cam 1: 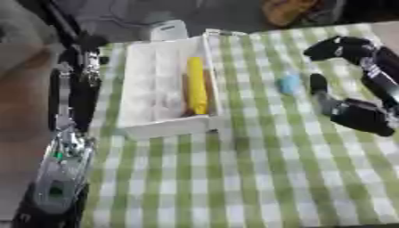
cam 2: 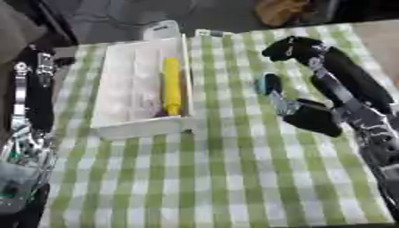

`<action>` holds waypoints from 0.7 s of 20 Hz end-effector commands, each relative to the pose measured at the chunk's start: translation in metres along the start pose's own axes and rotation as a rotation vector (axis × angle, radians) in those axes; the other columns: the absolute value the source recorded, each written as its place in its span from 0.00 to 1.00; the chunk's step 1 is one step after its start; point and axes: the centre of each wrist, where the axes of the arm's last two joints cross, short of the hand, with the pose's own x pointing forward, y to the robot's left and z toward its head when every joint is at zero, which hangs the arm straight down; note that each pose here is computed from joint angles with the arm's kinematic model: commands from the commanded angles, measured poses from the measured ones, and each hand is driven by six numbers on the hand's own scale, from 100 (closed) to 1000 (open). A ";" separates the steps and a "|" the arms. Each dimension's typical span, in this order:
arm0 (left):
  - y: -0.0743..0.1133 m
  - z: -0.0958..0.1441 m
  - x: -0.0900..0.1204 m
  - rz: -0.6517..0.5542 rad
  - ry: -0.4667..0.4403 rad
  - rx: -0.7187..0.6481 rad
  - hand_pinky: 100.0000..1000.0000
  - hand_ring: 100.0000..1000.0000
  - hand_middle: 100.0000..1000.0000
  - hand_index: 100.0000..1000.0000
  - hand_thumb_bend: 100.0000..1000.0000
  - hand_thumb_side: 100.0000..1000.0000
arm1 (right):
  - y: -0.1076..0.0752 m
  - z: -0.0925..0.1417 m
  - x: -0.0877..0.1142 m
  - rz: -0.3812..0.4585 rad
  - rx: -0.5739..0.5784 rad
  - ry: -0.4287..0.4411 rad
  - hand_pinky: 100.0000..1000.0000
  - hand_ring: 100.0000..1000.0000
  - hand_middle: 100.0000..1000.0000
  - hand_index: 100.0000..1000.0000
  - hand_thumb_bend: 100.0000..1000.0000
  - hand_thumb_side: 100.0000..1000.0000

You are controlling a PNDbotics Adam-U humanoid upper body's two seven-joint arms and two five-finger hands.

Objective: Pick up objects on the table and place them in the box.

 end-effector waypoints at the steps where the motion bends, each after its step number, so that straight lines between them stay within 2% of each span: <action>1: 0.003 -0.006 0.009 -0.002 -0.041 0.006 0.69 1.00 0.62 0.73 0.00 0.79 | -0.010 -0.002 0.005 0.036 -0.008 -0.020 0.79 0.76 0.71 0.84 0.00 0.00; 14: 0.003 -0.006 0.009 -0.002 -0.041 0.006 0.69 1.00 0.62 0.73 0.00 0.79 | -0.010 -0.002 0.005 0.046 -0.003 -0.005 0.79 0.76 0.70 0.84 0.00 0.00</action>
